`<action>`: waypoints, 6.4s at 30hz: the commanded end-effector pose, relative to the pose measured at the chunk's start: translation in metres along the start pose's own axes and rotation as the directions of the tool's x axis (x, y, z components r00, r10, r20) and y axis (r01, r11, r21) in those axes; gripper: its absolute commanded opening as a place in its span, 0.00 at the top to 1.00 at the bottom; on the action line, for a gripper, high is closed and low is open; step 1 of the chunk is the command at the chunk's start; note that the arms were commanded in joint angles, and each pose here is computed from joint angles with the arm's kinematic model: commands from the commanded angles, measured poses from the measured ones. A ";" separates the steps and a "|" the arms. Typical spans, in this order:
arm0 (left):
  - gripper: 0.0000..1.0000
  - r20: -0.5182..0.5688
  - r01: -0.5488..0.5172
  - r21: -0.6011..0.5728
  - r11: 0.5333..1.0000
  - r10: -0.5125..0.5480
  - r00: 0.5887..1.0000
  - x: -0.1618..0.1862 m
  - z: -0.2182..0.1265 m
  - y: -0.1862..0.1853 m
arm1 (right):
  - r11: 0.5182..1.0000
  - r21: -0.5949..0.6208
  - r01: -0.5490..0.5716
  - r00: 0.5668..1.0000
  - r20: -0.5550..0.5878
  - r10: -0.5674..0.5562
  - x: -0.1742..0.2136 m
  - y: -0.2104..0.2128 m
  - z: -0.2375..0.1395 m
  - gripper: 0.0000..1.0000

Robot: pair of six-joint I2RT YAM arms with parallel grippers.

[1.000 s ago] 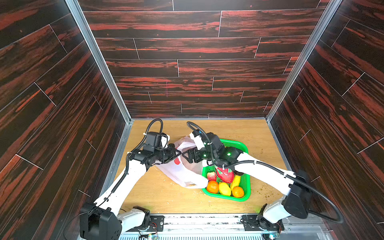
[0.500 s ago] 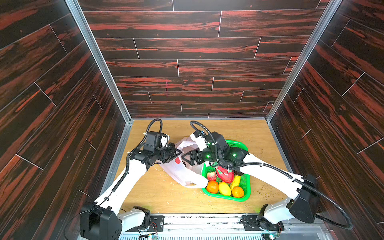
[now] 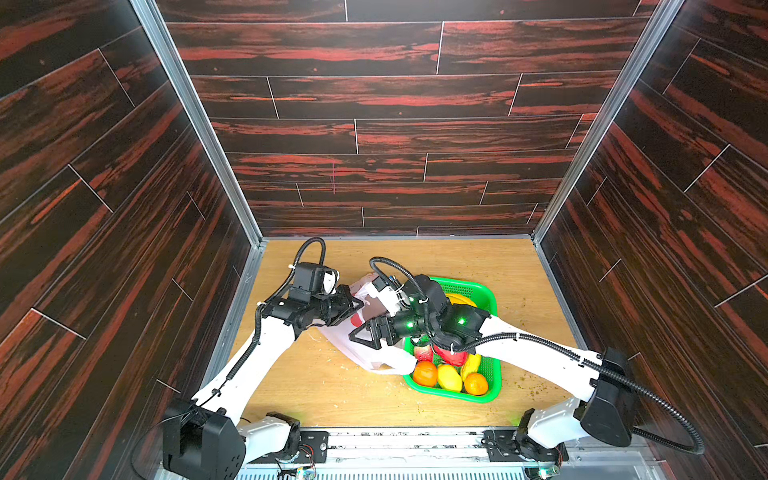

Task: Place the fake fruits into the plastic bag and tie a complex knot
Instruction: 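Move the right gripper back over the basket toward an orange, then grasp the orange at the basket's near edge with the right gripper, then lift the orange and carry it to the bag opening with the right gripper, then lower the orange into the bag and open the right gripper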

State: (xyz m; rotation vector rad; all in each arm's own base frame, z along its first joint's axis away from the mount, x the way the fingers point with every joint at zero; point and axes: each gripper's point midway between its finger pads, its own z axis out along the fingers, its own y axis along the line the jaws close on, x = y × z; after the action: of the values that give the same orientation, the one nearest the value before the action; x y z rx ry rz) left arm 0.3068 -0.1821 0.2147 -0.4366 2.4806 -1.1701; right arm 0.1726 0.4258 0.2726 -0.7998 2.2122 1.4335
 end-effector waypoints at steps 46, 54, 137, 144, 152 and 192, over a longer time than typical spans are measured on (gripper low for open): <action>1.00 0.083 -0.062 -0.054 0.997 0.067 0.994 -0.010 -0.017 -0.002 | 0.423 0.855 -0.300 0.814 -0.003 0.581 0.202 -0.175 -0.209 0.21; 1.00 0.082 -0.066 -0.051 0.996 0.070 0.994 -0.009 -0.018 -0.002 | 0.412 0.879 -0.239 0.791 -0.070 0.607 0.214 -0.191 -0.199 0.19; 1.00 0.060 -0.058 -0.065 0.996 0.062 0.996 -0.003 -0.020 0.000 | 0.876 0.481 0.034 0.994 0.073 -0.078 -0.032 -0.071 -0.031 0.57; 1.00 0.056 -0.064 -0.066 0.996 0.068 0.996 0.000 -0.022 0.001 | 0.831 0.555 0.041 0.992 0.075 -0.100 -0.035 -0.110 0.001 0.57; 1.00 0.080 -0.060 -0.131 0.990 0.071 0.994 -0.001 -0.030 0.011 | 0.781 0.622 0.057 0.988 0.077 -0.134 -0.040 -0.146 0.024 0.53; 1.00 0.051 -0.032 -0.111 0.993 0.038 0.998 -0.001 -0.017 0.012 | 0.831 0.555 0.040 0.983 0.129 -0.134 -0.058 -0.145 0.031 0.25</action>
State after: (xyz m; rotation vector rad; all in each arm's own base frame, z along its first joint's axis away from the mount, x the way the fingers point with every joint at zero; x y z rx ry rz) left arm 0.2962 -0.1613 0.2095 -0.4581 2.5201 -0.9935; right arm 0.3121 0.4290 0.1674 -0.5656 2.2839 0.6910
